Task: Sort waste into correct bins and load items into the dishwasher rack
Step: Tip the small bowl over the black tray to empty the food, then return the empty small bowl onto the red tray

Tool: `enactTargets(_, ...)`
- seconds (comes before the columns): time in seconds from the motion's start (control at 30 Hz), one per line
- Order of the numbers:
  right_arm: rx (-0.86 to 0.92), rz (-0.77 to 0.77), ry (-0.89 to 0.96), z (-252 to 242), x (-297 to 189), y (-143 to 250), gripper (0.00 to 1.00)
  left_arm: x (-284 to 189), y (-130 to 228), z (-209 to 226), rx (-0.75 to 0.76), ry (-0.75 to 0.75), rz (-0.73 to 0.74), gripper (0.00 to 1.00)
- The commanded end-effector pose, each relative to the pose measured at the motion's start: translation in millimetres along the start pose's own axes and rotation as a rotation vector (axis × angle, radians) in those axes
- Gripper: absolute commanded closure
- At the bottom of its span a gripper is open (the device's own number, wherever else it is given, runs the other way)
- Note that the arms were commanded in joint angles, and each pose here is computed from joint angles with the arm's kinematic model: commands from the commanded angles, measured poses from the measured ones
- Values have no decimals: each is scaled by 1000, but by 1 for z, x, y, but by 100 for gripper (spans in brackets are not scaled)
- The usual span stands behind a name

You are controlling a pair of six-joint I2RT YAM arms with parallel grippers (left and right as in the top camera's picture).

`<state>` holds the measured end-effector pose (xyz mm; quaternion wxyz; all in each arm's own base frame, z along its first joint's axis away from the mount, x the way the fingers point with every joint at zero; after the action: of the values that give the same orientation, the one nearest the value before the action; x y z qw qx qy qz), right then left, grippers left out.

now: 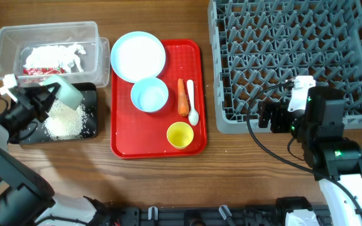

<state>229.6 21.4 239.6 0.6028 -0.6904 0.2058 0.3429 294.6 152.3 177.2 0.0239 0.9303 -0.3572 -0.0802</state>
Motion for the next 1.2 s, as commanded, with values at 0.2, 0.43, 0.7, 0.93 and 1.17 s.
enactTargets(0.2, -13, -24, -10, 1, -5, -8, 0, -4, -3, -9, 44, 85, 23, 96)
enactTargets(0.43, -13, -24, -9, 1, -5, -8, 0, -1, -2, -10, 45, 84, 34, 96)
enactTargets(0.7, -13, -23, -9, 1, -5, -8, 0, 47, 25, -23, 145, 79, 191, 96)
enactTargets(0.93, -13, -23, -9, 1, -5, -8, 0, 98, 66, -26, 279, -177, 272, 96)
enactTargets(1.17, -13, -23, -9, 1, -5, -8, 0, 131, 96, -4, 362, -473, 312, 96)
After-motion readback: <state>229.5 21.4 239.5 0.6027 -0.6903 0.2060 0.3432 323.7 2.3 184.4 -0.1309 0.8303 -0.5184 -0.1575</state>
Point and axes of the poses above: each gripper's point midway between its finger pads, its own x axis out along the fingers, its own z axis along the line the jaws close on, y = z × x, the point moved 7 cm from there along -x, back along the fingers, and after that the axes turned 13 degrees about -x, right-handed, at the moved point
